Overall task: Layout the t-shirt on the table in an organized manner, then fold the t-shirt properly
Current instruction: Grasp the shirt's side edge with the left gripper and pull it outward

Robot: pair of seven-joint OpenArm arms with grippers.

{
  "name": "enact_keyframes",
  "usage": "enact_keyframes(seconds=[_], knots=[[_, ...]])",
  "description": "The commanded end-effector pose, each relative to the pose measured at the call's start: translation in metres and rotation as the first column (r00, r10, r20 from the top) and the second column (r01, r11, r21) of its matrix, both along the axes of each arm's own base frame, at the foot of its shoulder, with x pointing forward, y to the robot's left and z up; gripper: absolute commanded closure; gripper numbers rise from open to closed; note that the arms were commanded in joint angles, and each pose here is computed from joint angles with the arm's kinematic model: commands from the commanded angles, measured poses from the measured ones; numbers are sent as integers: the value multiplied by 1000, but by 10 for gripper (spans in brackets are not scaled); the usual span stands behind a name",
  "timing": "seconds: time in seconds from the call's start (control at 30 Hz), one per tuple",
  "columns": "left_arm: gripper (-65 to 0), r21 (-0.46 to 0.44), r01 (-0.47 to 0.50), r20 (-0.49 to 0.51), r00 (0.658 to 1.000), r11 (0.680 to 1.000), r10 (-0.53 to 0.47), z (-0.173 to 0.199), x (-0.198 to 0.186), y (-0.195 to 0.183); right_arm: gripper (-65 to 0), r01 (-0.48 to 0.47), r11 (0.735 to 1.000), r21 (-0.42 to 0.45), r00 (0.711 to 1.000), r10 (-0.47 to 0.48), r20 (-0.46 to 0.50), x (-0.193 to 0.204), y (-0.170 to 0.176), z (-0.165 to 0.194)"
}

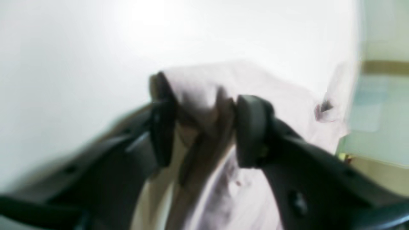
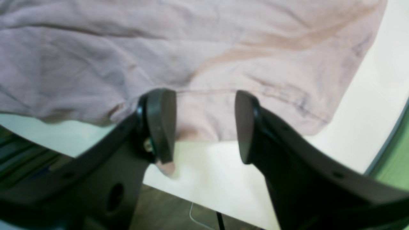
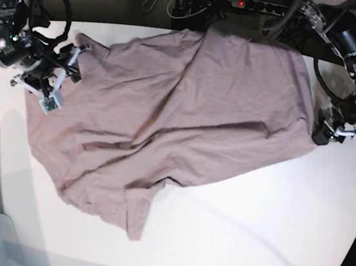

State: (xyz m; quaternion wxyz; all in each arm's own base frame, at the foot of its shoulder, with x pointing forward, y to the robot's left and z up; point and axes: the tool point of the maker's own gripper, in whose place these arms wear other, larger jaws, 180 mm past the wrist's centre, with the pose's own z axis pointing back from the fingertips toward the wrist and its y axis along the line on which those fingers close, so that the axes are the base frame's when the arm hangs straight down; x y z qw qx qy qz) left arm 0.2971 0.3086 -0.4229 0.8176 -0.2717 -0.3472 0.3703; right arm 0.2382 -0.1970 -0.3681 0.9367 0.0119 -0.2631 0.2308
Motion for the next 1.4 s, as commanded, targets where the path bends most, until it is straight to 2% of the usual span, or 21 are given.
enact_keyframes(seconds=[0.0, 0.23, 0.37, 0.5, 0.73, 0.8, 1.0, 1.13, 1.3, 1.37], knots=[[-256, 30, -16, 30, 999, 999, 15, 10, 8, 10, -302, -11, 1000, -6, 999, 12, 38, 7, -2, 9], [-243, 34, -32, 49, 998, 999, 31, 14, 11, 14, -302, -12, 1000, -9, 999, 12, 39, 8, -3, 10], [-139, 66, -37, 80, 996, 997, 31, 29, 23, 27, -302, -12, 1000, -9, 999, 12, 39, 8, -3, 10], [-69, 76, -39, 105, 994, 996, 31, 40, 33, 30, -302, -11, 1000, -11, 999, 12, 47, 12, -4, 12], [-38, 102, -48, 139, 990, 994, 34, 57, 44, 43, -302, -11, 1000, -11, 999, 12, 50, 13, -4, 13], [-4, 104, -49, 141, 989, 993, 34, 58, 44, 43, -302, -11, 1000, -11, 999, 12, 50, 13, -4, 13], [-9, 123, -60, 188, 982, 991, 36, 79, 58, 53, -302, -11, 1000, -11, 999, 12, 50, 13, -4, 13], [-13, 166, -57, 228, 973, 984, 18, 104, 65, 58, -302, -11, 1000, -11, 999, 12, 49, 12, -4, 12], [-16, 186, -2, 182, 983, 982, -32, 100, 49, 45, -302, -11, 1000, -12, 999, 11, 47, 12, -4, 12], [-50, 189, 1, 158, 987, 982, -31, 89, 37, 40, -302, -11, 1000, -12, 999, 11, 47, 12, -4, 12]])
